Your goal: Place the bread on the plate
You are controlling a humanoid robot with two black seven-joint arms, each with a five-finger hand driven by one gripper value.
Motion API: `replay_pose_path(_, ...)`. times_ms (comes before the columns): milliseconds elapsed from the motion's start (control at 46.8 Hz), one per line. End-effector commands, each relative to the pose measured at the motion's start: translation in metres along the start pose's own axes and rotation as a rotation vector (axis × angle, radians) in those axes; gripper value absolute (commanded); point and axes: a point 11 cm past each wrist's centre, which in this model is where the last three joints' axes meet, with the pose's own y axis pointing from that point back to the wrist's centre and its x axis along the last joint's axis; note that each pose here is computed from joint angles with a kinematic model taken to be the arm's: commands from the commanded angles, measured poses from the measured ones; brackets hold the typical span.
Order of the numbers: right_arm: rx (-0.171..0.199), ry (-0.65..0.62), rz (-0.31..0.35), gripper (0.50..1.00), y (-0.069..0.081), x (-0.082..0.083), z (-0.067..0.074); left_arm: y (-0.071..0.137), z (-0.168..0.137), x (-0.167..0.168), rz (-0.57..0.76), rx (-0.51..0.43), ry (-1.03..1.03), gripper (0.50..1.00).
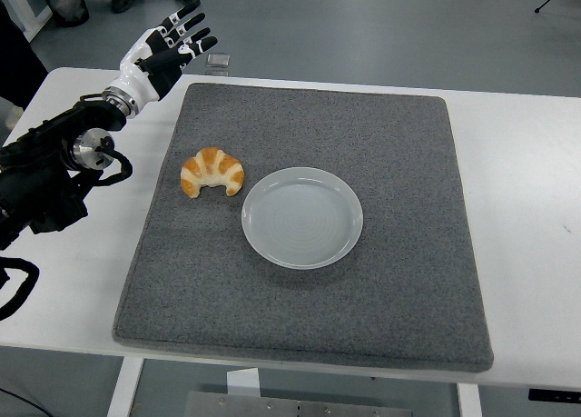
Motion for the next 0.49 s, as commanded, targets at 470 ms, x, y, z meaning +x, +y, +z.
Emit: replay_pose_path(470, 0.0, 0.0, 0.0, 0.952, 0.0, 0.0, 0.0, 0.012, 0.07, -0.076, -0.205, 0.015, -0.214, 0.988)
